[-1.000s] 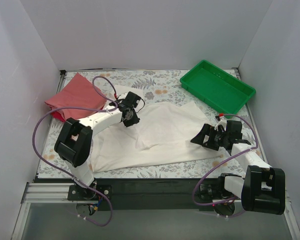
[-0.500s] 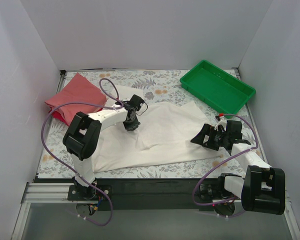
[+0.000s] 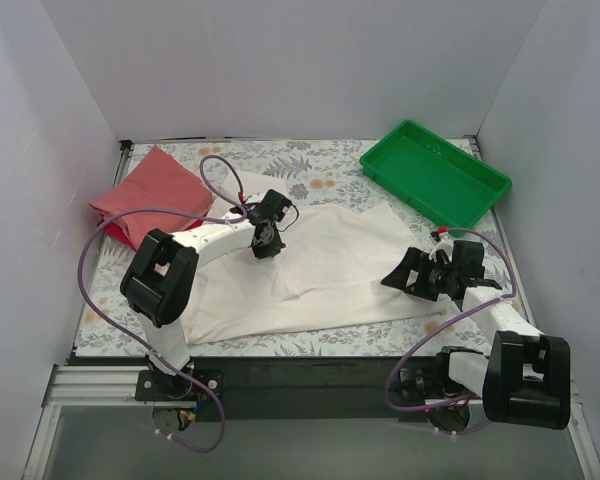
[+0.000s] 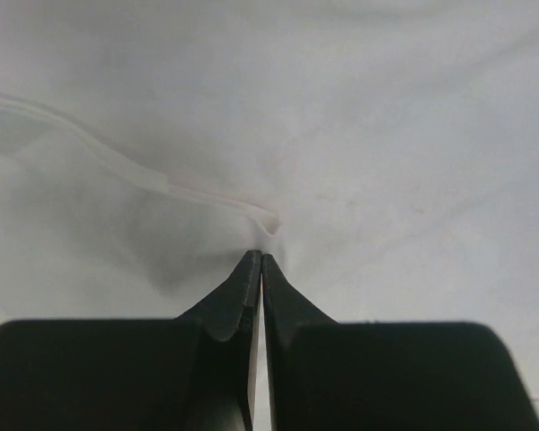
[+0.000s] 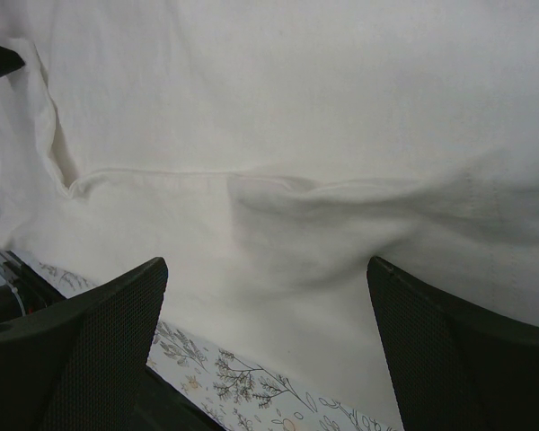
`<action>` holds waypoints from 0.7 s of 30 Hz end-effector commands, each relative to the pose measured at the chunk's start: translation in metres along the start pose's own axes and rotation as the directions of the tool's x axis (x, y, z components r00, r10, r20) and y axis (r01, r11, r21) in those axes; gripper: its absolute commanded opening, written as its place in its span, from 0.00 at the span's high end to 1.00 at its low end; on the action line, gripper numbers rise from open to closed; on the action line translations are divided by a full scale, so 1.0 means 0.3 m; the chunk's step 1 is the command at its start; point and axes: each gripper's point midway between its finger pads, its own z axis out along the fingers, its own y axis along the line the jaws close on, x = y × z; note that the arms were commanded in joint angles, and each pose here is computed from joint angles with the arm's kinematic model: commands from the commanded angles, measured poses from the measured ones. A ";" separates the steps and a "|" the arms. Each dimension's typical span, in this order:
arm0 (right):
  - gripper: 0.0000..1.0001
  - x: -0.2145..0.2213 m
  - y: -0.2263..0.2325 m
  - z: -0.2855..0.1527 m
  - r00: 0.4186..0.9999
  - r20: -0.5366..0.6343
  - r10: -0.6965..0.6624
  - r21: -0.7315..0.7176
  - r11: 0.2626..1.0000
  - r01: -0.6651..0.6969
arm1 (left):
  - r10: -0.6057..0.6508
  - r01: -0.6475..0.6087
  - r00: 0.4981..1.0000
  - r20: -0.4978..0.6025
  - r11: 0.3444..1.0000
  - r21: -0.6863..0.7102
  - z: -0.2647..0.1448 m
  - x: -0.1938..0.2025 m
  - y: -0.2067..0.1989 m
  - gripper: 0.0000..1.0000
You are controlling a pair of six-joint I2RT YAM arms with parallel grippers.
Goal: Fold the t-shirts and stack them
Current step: Fold the tshirt
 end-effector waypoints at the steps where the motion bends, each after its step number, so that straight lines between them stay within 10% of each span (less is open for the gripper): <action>1: 0.02 0.014 -0.021 0.001 1.000 -0.002 -0.016 0.026 1.000 0.016 | -0.005 -0.010 0.995 0.096 0.987 0.160 -0.110 -0.080 -0.095 1.00; 14: 0.02 0.020 -0.022 0.001 1.000 -0.005 -0.016 0.024 1.000 0.016 | 0.030 -0.042 0.995 0.095 0.991 0.125 -0.081 -0.093 -0.119 1.00; 21: 0.02 0.010 -0.014 -0.005 0.999 0.010 -0.031 0.020 0.999 0.031 | 0.006 -0.010 0.997 0.075 0.999 0.051 -0.091 -0.094 -0.089 0.46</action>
